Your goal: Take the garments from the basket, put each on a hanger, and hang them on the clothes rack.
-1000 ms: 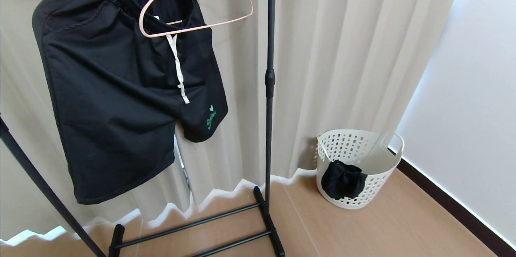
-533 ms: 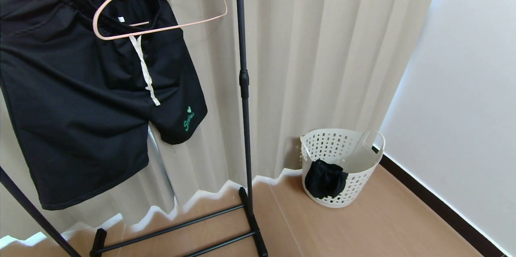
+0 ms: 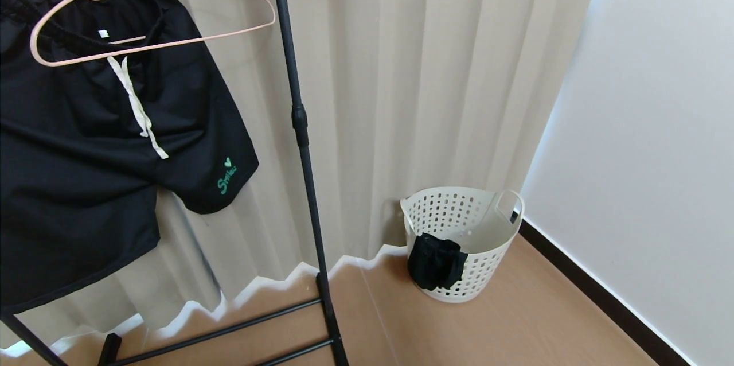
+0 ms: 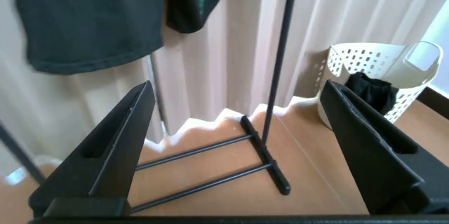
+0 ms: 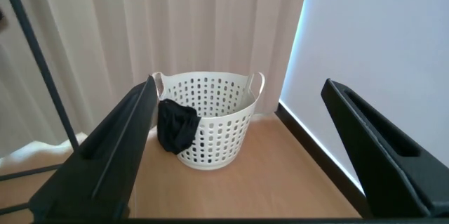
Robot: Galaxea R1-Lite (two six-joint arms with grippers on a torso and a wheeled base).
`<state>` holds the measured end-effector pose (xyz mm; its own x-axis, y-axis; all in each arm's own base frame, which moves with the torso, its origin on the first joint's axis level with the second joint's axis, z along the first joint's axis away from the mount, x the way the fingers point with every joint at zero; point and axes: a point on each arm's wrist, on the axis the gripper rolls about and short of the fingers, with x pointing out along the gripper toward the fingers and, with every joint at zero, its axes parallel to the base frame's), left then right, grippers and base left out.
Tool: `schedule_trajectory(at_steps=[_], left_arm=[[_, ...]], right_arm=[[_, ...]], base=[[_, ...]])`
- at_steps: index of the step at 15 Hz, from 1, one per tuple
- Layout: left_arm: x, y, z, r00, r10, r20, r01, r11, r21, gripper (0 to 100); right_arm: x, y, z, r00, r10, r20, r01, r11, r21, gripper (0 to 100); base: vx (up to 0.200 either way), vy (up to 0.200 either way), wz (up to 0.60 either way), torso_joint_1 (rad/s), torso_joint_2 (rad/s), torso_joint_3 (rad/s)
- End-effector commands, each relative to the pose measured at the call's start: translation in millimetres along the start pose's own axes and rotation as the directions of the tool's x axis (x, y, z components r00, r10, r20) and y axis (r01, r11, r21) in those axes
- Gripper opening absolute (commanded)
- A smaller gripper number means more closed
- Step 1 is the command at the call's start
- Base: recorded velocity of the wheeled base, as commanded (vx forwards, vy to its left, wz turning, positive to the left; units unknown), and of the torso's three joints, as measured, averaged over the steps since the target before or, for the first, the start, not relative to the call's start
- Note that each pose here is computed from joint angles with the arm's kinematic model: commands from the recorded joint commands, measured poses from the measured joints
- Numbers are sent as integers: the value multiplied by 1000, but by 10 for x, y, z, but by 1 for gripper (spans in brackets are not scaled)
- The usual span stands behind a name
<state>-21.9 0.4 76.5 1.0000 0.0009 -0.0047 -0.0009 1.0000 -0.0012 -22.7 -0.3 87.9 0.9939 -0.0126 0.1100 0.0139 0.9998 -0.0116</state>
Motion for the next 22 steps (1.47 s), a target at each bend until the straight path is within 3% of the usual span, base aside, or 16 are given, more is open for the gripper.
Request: schedule_trajectory(at_steps=[1, 5, 8, 22], left_arm=[[1, 0, 0, 1000, 1, -1, -1, 1000, 0, 100], [1, 1, 0, 1000, 4, -1, -4, 1000, 0, 100], [1, 1, 0, 1000, 4, -1, -4, 1000, 0, 100], [1, 0, -1, 1000, 1, -3, -1, 1000, 11, 100]], right_arm=[[1, 0, -3, 1000, 0, -4, 0, 1000, -1, 100], [1, 0, -3, 1000, 0, -4, 0, 1000, -1, 100], [1, 0, -3, 1000, 0, -4, 0, 1000, -1, 100], [1, -1, -1, 1000, -3, -3, 3, 1000, -1, 100]], base=[[200, 0, 0, 2, 2, -2], [200, -200, 0, 5, 1, 1], [0, -200, 0, 5, 4, 2], [0, 0, 0, 0, 0, 0]])
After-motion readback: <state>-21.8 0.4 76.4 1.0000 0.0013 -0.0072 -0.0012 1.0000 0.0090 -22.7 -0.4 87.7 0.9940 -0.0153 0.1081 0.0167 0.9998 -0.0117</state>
